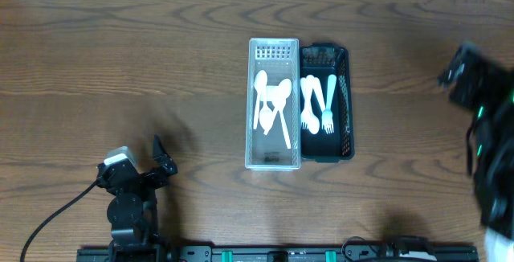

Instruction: Pack container

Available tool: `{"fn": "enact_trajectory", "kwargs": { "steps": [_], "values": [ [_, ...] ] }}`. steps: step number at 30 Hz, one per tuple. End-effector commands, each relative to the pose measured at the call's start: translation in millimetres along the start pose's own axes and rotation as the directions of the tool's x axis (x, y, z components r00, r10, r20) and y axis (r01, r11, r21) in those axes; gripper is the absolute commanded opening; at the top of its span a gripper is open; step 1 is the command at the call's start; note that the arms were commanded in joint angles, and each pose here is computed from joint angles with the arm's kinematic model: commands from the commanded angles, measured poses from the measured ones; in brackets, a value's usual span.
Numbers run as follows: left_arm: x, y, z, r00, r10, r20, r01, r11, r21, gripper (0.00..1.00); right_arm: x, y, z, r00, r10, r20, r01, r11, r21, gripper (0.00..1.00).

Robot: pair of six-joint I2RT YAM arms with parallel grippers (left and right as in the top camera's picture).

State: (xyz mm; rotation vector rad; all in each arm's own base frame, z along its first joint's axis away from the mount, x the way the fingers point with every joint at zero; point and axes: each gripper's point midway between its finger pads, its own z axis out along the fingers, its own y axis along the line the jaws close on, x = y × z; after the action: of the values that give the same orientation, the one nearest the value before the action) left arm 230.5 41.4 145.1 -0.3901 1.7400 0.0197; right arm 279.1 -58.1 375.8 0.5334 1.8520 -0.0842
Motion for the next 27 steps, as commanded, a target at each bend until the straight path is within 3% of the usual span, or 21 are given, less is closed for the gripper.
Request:
{"fn": "enact_trajectory", "kwargs": {
  "steps": [1, 5, 9, 21, 27],
  "values": [
    [12, 4, 3, 1.000, 0.016, -0.023, -0.016, 1.000, -0.013, 0.98, 41, -21, -8, 1.000, 0.032, 0.001, -0.032, 0.999, 0.038, 0.99],
    [12, 3, 3, 1.000, 0.016, -0.023, -0.016, 1.000, -0.013, 0.98, 88, -42, -22, 0.984, 0.177, 0.023, -0.177, 0.984, 0.028, 0.99],
    [12, 3, 3, 1.000, 0.016, -0.023, -0.016, 1.000, -0.013, 0.98, 126, -57, -28, 0.975, 0.221, 0.037, -0.222, 0.975, 0.018, 0.99],
    [12, 3, 3, 1.000, 0.016, -0.023, -0.016, 1.000, -0.013, 0.98, 231, -88, 5, 0.991, 0.129, -0.025, -0.127, 0.988, 0.087, 0.99],
    [12, 3, 3, 1.000, 0.016, -0.023, -0.016, 1.000, -0.013, 0.98, 260, -89, 26, 0.994, 0.108, -0.031, -0.105, 0.992, 0.073, 0.99]
  ]
}}
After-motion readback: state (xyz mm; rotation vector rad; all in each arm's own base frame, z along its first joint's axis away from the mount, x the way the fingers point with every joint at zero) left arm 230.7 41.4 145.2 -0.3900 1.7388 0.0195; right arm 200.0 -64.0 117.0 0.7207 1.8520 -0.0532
